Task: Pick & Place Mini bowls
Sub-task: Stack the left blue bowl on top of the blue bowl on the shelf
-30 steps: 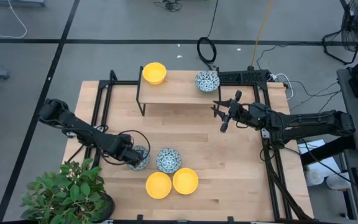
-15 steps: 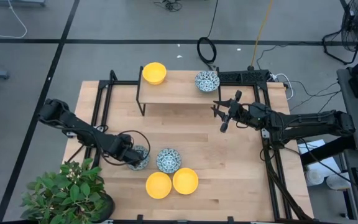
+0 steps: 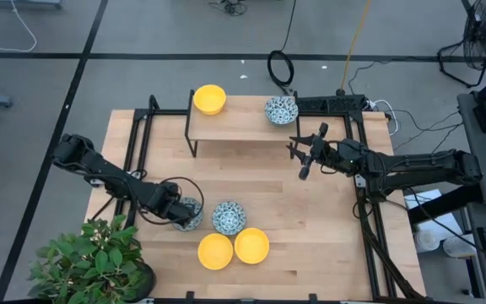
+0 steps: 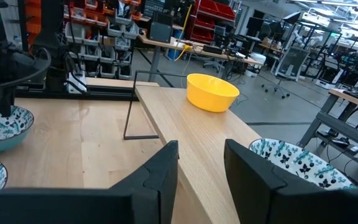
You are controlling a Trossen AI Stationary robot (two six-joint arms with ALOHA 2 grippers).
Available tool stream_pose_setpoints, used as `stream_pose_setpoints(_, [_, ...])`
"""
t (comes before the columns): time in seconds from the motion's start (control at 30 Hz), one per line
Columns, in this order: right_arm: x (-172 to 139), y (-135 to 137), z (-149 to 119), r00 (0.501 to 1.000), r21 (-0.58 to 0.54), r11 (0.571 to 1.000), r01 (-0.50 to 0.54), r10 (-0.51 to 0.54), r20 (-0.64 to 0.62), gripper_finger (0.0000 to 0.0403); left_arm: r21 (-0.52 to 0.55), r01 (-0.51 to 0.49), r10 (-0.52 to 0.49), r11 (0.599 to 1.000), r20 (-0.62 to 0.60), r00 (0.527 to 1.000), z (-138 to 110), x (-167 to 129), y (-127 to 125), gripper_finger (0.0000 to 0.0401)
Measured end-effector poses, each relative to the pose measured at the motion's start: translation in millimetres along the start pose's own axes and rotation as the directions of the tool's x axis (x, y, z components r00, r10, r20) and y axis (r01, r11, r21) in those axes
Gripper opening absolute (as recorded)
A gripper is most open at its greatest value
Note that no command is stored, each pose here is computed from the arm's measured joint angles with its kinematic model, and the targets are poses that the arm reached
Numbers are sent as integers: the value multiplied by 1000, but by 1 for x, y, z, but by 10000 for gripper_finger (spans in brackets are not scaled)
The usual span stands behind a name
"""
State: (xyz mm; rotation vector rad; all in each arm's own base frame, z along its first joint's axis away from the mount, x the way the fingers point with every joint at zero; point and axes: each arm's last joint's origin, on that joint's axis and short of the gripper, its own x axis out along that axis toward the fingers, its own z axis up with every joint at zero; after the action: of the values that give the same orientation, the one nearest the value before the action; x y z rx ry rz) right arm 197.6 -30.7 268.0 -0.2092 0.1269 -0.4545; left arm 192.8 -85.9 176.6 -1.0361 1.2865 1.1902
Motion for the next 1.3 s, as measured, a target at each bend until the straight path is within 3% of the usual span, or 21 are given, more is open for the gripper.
stream_pose_setpoints(1.3, [0, 0, 0, 1000, 0, 1000, 0, 0, 0, 116, -3, 0, 0, 1000, 5, 1000, 0, 1, 0, 47])
